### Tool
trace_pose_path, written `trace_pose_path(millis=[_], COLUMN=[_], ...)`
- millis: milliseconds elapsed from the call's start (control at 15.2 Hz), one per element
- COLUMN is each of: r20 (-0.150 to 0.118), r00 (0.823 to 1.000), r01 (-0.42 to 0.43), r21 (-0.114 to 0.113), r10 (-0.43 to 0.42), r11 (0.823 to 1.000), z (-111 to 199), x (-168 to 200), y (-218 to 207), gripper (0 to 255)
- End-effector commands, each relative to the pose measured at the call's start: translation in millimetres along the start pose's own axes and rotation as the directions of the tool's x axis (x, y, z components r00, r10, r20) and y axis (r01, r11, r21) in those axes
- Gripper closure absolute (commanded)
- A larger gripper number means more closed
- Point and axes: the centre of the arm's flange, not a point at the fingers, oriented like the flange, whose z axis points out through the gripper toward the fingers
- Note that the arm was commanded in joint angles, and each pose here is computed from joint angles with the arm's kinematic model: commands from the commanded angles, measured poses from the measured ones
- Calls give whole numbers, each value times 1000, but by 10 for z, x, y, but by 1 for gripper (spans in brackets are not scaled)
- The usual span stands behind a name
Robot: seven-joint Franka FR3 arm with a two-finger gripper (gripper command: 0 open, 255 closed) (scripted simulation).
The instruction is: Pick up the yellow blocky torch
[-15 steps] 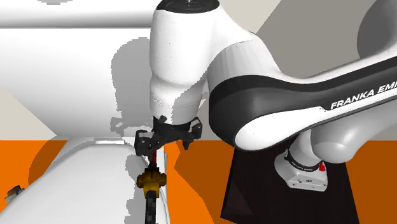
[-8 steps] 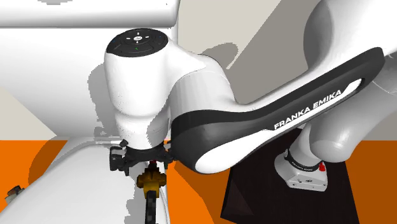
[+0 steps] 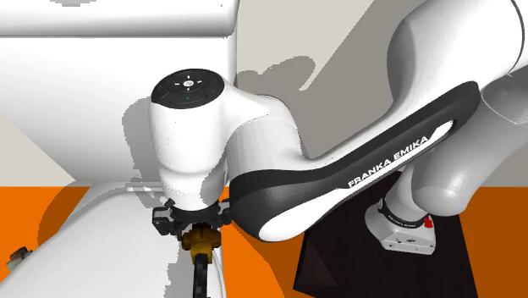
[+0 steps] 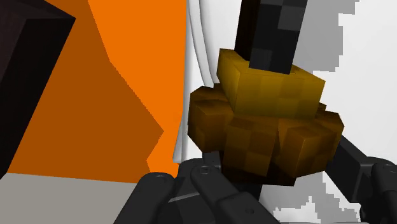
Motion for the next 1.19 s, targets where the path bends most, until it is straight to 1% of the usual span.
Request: trace_pose_path(millis=[0, 528, 1122], r20=[0, 0, 0], r00=[1000, 1000, 1000], r01=[0, 0, 0], r21=[1, 0, 0], r10=[0, 0, 0], r11=[1000, 1000, 1000], z=[7, 13, -454], x=[-2, -8, -12], y=[3, 4, -86], gripper=[255, 255, 255])
